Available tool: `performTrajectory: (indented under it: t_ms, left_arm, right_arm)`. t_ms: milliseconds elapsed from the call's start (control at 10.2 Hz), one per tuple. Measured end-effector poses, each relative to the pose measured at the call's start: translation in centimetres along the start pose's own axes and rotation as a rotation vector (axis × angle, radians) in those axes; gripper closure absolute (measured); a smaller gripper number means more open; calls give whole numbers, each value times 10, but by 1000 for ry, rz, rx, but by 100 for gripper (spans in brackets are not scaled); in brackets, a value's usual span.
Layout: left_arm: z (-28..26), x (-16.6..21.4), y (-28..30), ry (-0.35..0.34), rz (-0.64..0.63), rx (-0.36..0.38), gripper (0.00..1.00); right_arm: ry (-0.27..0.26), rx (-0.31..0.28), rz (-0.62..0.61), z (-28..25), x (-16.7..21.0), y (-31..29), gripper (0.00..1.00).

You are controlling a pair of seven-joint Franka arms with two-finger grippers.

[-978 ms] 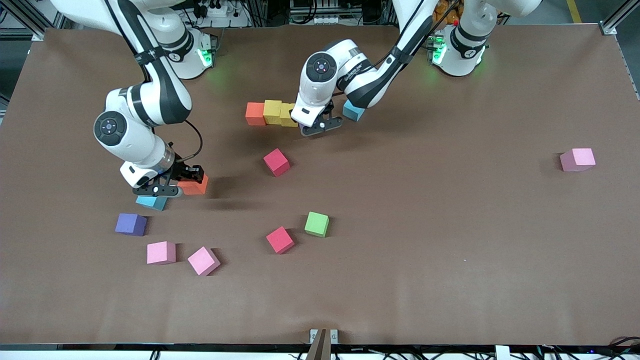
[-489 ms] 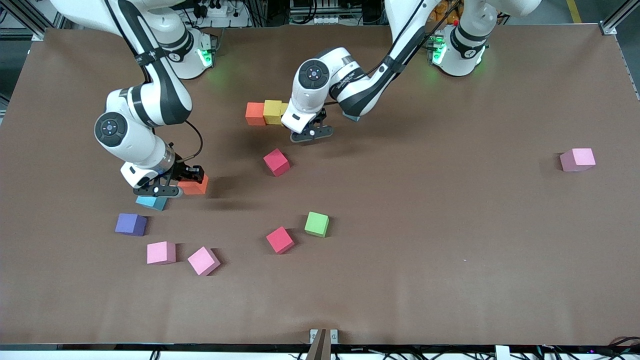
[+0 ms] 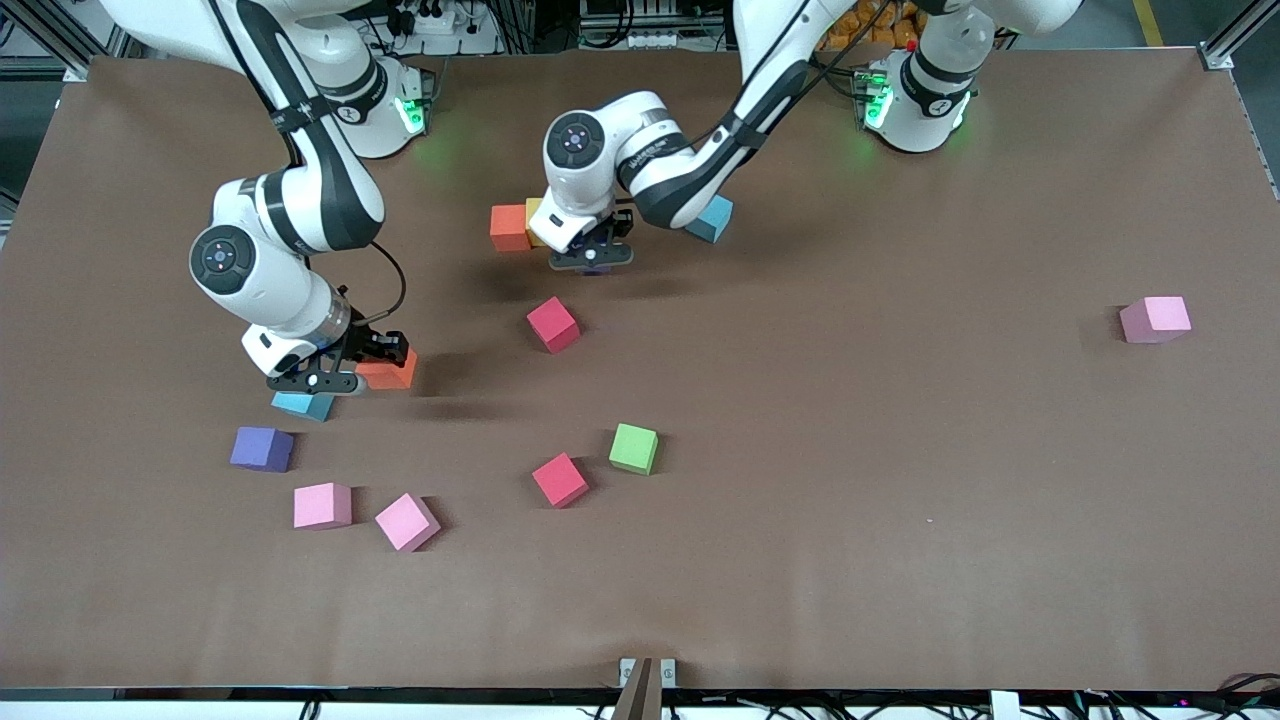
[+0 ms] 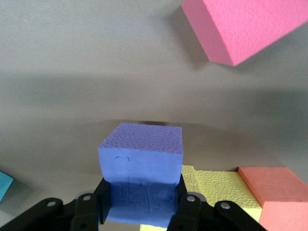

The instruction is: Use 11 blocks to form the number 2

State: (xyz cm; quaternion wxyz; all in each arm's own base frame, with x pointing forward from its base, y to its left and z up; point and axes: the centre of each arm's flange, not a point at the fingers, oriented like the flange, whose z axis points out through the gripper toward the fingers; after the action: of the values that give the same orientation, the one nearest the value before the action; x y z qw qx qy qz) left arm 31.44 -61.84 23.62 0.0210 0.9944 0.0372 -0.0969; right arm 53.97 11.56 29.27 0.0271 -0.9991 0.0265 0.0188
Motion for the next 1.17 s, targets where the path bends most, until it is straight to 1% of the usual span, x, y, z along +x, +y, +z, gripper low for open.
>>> performTrajectory:
  t_ms: [391, 978, 1173]
  left_arm:
    - [-2, 15, -4, 12, -18, 3, 47]
    - [3, -2, 6, 13, 13, 8, 47]
    - [5, 4, 5, 36, 25, 19, 47]
  right_arm:
    - [1, 0, 0, 0, 1, 0, 43]
    - [-3, 0, 4, 2, 1, 0, 43]
    - [-3, 0, 7, 2, 2, 0, 43]
